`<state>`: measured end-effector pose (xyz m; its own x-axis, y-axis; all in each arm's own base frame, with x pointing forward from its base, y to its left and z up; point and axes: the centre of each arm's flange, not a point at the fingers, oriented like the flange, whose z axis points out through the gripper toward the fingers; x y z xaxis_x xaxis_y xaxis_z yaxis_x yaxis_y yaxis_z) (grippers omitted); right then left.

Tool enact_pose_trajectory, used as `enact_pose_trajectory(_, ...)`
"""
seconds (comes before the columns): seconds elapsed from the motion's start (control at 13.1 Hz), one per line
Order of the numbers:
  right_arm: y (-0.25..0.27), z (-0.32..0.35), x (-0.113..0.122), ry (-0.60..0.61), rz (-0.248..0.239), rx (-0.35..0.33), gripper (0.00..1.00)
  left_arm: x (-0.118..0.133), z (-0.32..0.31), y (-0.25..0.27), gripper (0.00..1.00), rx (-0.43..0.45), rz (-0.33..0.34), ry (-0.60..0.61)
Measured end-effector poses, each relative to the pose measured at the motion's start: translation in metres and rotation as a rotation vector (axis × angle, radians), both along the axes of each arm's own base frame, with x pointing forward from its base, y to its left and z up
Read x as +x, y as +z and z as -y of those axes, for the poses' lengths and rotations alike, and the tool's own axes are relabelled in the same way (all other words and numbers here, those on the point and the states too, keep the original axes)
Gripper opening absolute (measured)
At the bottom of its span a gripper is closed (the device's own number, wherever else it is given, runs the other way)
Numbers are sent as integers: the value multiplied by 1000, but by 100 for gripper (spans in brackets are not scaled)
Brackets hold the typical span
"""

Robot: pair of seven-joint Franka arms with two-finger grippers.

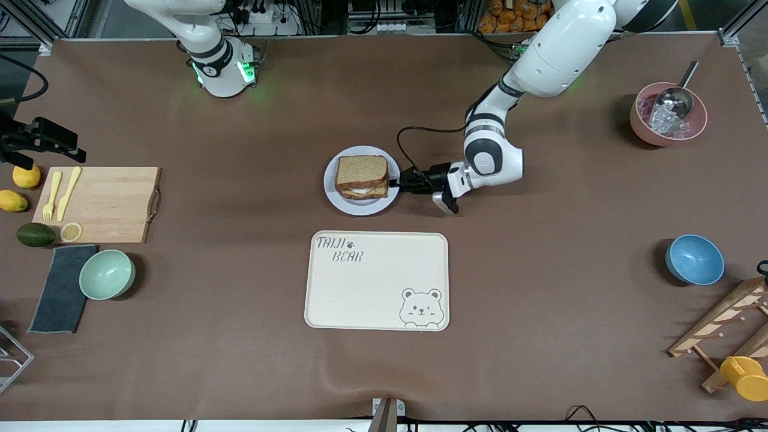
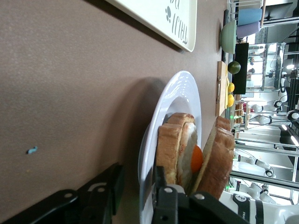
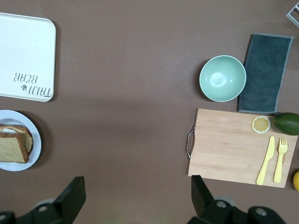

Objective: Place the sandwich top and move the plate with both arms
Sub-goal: 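Grasp the white plate rim with the left gripper, then slide the plate onto the bear tray with the left gripper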

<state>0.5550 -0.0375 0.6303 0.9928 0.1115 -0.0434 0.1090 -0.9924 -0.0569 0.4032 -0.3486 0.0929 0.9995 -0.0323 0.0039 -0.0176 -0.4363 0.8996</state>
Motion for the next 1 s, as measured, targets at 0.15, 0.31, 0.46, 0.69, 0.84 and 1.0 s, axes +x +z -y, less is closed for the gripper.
enact_pose_trajectory(0.15, -1, 0, 0, 1, -1, 0, 100, 2, 3, 4, 7, -26, 3, -3)
enact_pose_trajectory(0.31, -2, 0, 0, 1, -3, 0, 100, 2, 3, 4, 6, -26, 7, -5)
enact_pose_trajectory(0.46, -3, 0, 1, 1, -6, 1, 100, 2, 2, 4, 6, -28, 33, -15)
enact_pose_trajectory(0.69, -3, 0, 1, 1, -7, 1, 100, 3, 1, 2, 6, -37, 61, -25)
enact_pose_trajectory(0.84, -4, 0, 2, 1, -8, 1, 100, 5, 0, 3, 6, -59, 66, -27)
enact_pose_trajectory(1.0, -6, 0, 2, 1, -11, 1, 100, 9, -3, 3, 6, -85, 80, -26)
